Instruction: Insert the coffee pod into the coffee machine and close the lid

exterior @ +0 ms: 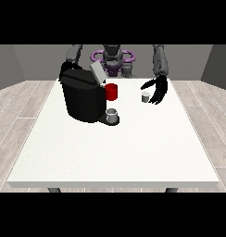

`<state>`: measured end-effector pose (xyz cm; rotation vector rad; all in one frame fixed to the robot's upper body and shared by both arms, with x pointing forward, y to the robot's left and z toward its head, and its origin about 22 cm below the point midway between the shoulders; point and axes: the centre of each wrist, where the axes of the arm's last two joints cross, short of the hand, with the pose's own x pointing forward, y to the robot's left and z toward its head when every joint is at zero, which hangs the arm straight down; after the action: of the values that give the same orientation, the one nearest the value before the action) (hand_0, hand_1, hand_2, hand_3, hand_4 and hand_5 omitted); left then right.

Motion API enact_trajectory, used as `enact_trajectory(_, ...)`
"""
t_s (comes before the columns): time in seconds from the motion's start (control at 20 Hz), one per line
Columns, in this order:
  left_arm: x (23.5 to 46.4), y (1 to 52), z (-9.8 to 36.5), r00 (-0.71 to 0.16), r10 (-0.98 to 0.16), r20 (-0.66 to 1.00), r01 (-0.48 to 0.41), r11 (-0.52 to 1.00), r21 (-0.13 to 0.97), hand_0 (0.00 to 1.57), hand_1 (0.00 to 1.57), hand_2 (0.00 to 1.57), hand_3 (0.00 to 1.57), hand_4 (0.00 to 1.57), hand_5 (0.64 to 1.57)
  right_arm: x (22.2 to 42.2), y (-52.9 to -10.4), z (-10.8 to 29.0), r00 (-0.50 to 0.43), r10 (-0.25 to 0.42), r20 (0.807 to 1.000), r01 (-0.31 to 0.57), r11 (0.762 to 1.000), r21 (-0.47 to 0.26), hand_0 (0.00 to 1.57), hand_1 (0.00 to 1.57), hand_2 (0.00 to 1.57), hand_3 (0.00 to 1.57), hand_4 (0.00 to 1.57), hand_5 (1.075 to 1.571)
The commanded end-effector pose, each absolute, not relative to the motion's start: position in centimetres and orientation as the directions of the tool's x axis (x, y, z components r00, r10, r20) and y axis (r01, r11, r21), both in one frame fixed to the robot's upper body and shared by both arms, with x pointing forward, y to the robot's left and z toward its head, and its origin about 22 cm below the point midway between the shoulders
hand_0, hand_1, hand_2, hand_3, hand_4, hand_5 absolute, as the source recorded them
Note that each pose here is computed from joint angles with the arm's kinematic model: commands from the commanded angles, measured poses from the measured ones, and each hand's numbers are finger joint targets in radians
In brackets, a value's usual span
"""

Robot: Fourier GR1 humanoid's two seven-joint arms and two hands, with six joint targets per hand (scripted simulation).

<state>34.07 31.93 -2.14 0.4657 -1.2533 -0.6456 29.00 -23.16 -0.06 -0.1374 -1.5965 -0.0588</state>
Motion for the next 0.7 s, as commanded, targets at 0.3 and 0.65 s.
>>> enact_trajectory(0.3, 35.1, 32.0, -2.7, 0.12, -0.764, 0.634, 0.104, 0.645, 0.757, 0.72, 0.72, 0.85, 0.62, 0.15, 1.571, 29.4, -22.1, 1.7, -0.029, 0.061, 0.998, 0.096, 0.994, -0.058, 0.0, 0.0, 0.0, 0.0, 0.49, 1.571)
enact_trajectory(0.65, 35.0, 31.3, -3.7, 0.084, -0.803, 0.59, 0.109, 0.596, 0.795, 0.92, 0.92, 1.04, 0.83, 0.36, 1.571, 29.7, -22.5, 0.8, -0.041, 0.027, 0.999, 0.135, 0.991, -0.022, 0.0, 0.0, 0.0, 0.0, 0.51, 1.571)
